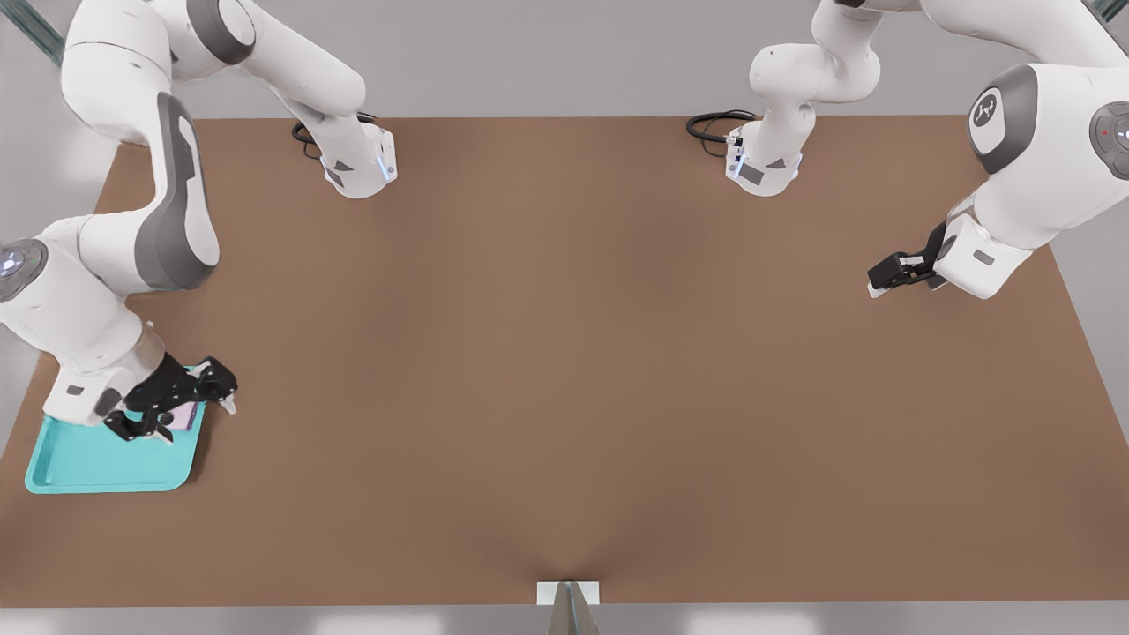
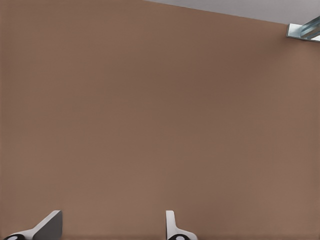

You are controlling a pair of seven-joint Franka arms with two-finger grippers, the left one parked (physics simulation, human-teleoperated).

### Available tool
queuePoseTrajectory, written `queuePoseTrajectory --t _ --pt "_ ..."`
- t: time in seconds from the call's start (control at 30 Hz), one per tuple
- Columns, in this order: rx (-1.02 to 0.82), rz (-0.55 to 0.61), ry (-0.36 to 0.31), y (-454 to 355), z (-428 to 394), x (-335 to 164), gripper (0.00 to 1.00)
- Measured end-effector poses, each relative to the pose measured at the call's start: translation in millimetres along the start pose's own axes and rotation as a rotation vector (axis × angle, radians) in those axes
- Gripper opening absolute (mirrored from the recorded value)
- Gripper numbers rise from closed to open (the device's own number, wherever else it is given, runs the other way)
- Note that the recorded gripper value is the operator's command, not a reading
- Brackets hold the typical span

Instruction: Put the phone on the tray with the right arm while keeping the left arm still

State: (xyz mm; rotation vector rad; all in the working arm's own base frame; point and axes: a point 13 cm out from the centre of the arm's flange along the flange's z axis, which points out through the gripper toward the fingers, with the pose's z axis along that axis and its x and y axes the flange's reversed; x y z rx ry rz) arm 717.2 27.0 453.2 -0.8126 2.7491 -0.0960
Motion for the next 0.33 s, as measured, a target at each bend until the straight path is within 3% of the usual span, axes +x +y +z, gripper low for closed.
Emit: queuePoseTrajectory --t 0.03,0.1,0.33 --pt "0.063 -0.004 0.053 32 -35 7 1.00" --pt "0.053 0.042 0.096 64 -69 30 1.00" --pt "-0.030 0.255 0.206 56 -71 82 1.00"
